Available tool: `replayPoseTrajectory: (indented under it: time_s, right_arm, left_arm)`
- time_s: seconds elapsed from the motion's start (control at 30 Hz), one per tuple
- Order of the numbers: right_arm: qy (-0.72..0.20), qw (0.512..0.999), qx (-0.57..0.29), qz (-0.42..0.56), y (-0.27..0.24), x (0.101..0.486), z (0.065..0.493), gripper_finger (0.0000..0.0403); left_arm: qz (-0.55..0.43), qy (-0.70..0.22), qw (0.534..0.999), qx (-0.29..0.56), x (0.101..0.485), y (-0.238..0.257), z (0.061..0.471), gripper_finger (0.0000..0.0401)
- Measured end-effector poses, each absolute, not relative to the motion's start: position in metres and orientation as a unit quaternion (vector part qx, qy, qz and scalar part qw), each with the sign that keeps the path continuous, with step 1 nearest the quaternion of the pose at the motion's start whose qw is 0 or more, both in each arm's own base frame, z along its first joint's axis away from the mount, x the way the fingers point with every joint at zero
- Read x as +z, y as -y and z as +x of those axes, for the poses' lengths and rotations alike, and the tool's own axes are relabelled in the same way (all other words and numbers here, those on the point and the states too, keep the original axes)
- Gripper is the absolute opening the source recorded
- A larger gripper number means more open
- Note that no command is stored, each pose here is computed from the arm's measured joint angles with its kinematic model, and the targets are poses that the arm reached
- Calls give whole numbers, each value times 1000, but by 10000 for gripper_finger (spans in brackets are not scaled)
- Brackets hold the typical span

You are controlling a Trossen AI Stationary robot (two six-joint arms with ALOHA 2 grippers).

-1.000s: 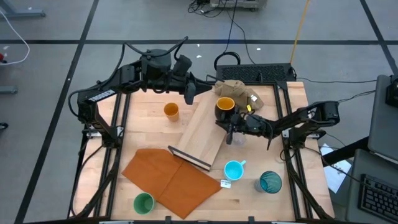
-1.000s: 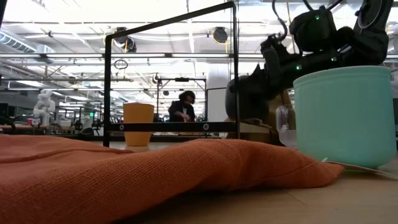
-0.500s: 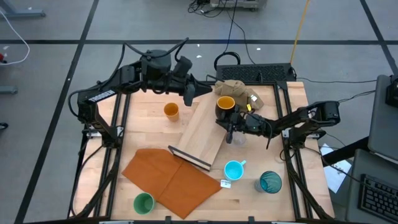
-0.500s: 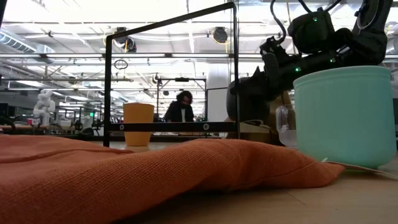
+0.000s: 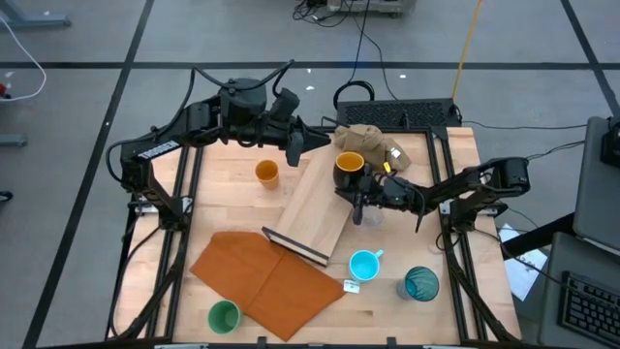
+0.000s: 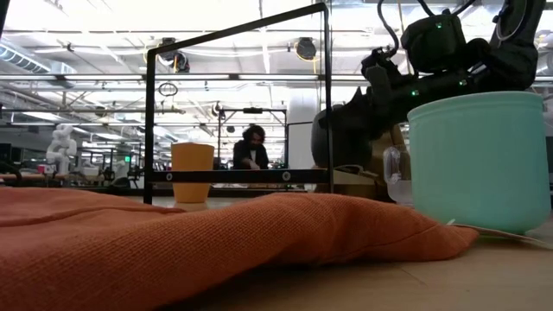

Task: Stack small to large cups/mugs on shelf
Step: Put the black mug on the shelf

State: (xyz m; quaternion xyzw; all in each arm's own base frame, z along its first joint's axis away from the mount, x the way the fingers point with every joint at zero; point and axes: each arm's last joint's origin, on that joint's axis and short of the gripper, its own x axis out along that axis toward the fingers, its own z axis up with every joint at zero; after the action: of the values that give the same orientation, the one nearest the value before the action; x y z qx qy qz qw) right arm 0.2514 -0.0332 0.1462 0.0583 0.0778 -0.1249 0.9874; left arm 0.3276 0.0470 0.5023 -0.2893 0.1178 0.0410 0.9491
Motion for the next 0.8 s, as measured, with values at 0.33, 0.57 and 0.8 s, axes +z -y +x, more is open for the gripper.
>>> replayPoseTrajectory:
  time_s: [0.33, 0.57, 0.8]
  right_arm:
    - [-74, 988, -123, 58, 33, 147, 252, 55]
    - [-83, 986, -124, 69, 33, 145, 251, 56]
    - [-95, 984, -126, 77, 33, 143, 251, 57]
  left_arm:
    - [-288, -120, 949, 34, 502, -42, 328, 76]
    - [-288, -120, 949, 35, 502, -43, 328, 76]
    - [-287, -120, 950, 34, 502, -43, 328, 76]
